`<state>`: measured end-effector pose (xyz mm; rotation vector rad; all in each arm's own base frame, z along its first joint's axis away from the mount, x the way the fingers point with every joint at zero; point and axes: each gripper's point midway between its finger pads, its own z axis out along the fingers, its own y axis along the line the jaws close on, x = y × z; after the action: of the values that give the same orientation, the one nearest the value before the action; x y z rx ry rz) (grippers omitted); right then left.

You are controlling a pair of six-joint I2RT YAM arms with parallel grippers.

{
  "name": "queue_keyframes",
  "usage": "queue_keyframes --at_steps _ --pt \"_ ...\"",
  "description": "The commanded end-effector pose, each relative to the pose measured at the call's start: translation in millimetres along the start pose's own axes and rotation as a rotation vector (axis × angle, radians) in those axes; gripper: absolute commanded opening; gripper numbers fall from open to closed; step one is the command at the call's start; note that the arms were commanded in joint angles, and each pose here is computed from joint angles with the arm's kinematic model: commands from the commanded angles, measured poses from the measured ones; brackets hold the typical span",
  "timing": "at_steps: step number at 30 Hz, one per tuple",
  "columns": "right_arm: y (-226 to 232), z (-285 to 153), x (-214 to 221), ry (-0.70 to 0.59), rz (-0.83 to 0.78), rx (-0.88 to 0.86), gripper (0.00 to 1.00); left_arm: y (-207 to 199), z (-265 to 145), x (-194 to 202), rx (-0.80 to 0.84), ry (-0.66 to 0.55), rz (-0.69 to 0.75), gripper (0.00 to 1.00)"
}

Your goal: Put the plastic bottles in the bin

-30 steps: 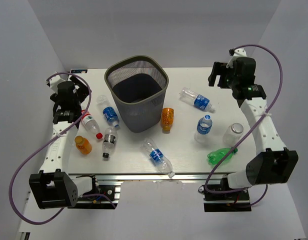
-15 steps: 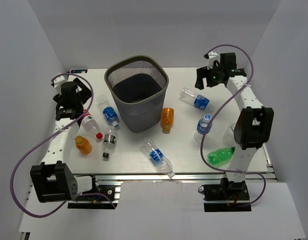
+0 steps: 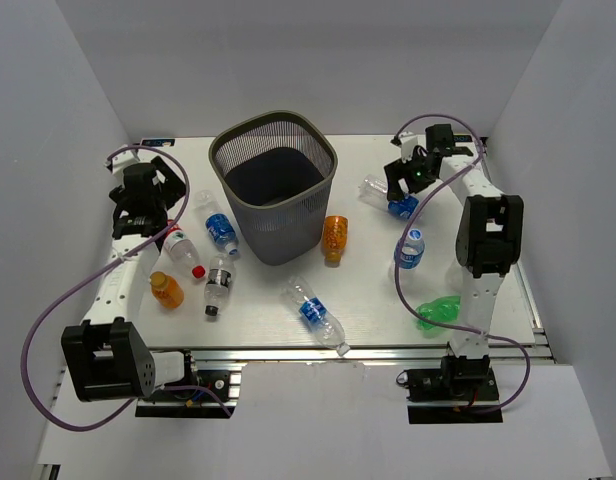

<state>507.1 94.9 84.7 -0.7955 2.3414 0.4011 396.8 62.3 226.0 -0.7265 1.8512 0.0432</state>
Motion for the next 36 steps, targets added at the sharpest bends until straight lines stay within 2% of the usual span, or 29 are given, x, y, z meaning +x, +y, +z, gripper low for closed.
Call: queue_keyframes --at_steps 1,9,10,11,13,18,19,23,24,26,27,29,30,33,36 --pt "-17.7 10.5 -2.4 0.005 -0.02 0.044 0.89 -8.7 0.6 0.6 0.048 0.003 0.022 0.98" --pt "-15.4 29.2 13.7 0.06 -0.032 0.043 0.88 -8.2 5.8 6.6 0.037 0.028 0.018 0.98" --pt "-15.8 28.4 10.6 0.055 -0.029 0.049 0.84 -9.6 6.4 6.9 0.041 0.033 0.019 0.98" --pt "-16.6 25.8 6.0 0.046 -0.024 0.054 0.69 -10.3 6.8 7.5 0.044 0.037 0.02 0.98" --pt "-20.0 8.8 -19.9 -0.009 -0.034 0.084 0.46 -8.9 7.6 8.9 0.036 0.043 0.024 0.98" --pt "-23.4 -61.7 -99.3 -0.203 -0.055 0.188 0.42 -12.9 7.1 8.8 0.046 0.06 0.013 0.98" --pt "-14.8 -94.0 -129.1 -0.272 -0.087 0.194 0.41 -11.9 8.2 13.8 0.037 0.086 0.014 0.98" --pt "38.3 -178.2 -207.5 -0.531 -0.195 0.145 0.42 -14.4 9.4 16.4 0.043 0.105 0.003 0.98" --pt "57.8 -211.2 -224.3 -0.606 -0.235 0.156 0.42 -14.2 9.9 16.8 0.04 0.105 0.001 0.98" --pt "103.4 -229.3 -250.3 -0.718 -0.313 0.116 0.43 -12.6 11.1 19.8 0.031 0.112 -0.008 0.98" --pt "127.7 -257.7 -261.3 -0.796 -0.351 0.111 0.44 -12.8 11.1 19.0 0.03 0.11 -0.012 0.98" --pt "181.1 -256.9 -269.3 -0.87 -0.393 0.012 0.46 -12.9 10.6 20.4 0.031 0.115 -0.019 0.98" --pt "201.6 -280.5 -282.3 -0.965 -0.441 -0.006 0.46 -12.4 10.6 21.5 0.028 0.115 -0.029 0.98" --pt "264.3 -300.1 -296.3 -1.07 -0.451 -0.207 0.44 -7.5 13.4 25.6 0.002 0.12 -0.044 0.98" --pt "305.7 -301.8 -292.3 -1.08 -0.432 -0.489 0.47 -3.1 18.0 31.9 -0.026 0.132 -0.043 0.98"
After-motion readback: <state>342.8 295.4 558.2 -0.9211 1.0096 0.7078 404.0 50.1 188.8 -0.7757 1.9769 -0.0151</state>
